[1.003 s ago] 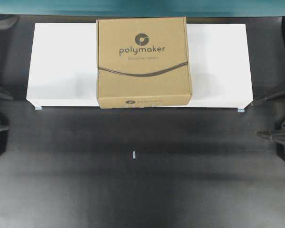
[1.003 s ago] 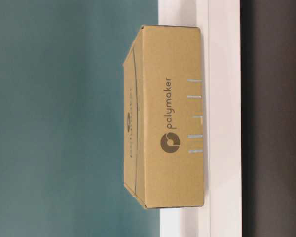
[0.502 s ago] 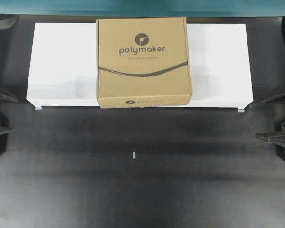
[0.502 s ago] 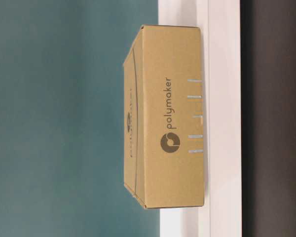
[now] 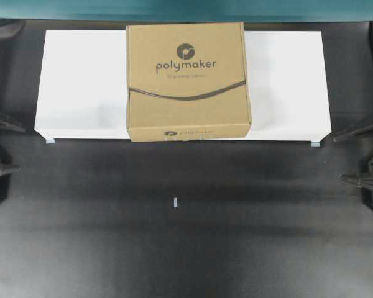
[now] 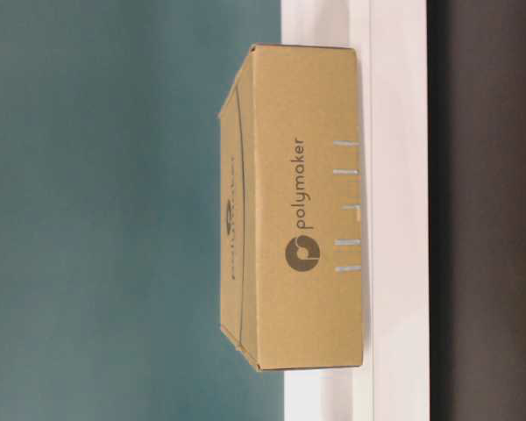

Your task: Place the cardboard box on the stand after clamping it between your arms.

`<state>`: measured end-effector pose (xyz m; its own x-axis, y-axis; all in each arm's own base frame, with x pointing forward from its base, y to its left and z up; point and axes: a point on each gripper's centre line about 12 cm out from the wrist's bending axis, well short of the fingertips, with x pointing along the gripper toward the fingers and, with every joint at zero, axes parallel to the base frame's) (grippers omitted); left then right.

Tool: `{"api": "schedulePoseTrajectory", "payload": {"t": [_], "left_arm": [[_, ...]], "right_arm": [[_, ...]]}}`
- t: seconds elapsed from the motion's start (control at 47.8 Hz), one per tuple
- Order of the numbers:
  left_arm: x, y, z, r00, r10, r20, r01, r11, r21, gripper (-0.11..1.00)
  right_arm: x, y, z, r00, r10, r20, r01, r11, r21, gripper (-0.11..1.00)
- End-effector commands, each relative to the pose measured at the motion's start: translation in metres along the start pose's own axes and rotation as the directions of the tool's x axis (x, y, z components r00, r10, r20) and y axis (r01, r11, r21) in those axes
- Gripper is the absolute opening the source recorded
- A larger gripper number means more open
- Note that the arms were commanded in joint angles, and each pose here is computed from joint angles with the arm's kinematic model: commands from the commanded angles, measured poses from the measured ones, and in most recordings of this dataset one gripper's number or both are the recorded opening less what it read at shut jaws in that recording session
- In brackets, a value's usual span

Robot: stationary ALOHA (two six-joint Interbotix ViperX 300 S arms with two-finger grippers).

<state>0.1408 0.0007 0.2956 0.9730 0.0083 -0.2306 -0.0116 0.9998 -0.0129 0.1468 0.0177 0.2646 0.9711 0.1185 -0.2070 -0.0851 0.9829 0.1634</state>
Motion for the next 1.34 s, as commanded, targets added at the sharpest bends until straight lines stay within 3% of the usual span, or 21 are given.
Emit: {"api": "schedulePoseTrajectory", "payload": {"t": [0.0,0.355,0.773,0.982,1.108,1.317], "left_arm": [[0.003,0.002,-0.001,1.000,0.015,-0.006,-0.015,1.000,-0.005,0.79],[0.002,0.017,-0.004,0.993,0.119,-0.009,-0.119,0.992,-0.028,0.79],[0.005,0.018,-0.014,0.992,0.123,-0.035,-0.124,0.992,-0.030,0.79],[0.012,0.018,-0.009,0.992,0.116,0.053,-0.115,0.993,-0.017,0.79],[0.019,0.016,-0.003,0.986,0.098,0.133,-0.100,0.995,0.010,0.79],[0.022,0.007,-0.001,0.986,0.041,0.162,-0.060,0.991,0.118,0.79]], "right_arm": [[0.000,-0.001,-0.002,1.000,0.001,0.009,-0.001,1.000,0.005,0.82],[0.001,-0.003,-0.016,1.000,0.000,0.014,0.000,1.000,-0.001,0.82],[0.002,-0.004,-0.021,1.000,-0.001,0.023,0.000,1.000,0.004,0.82],[0.000,-0.004,-0.022,1.000,0.002,0.031,-0.002,1.000,0.003,0.82],[-0.001,-0.005,-0.027,1.000,0.002,0.028,-0.002,1.000,0.003,0.82],[-0.001,-0.010,-0.036,1.000,-0.028,0.003,0.028,1.000,0.011,0.82]]}}
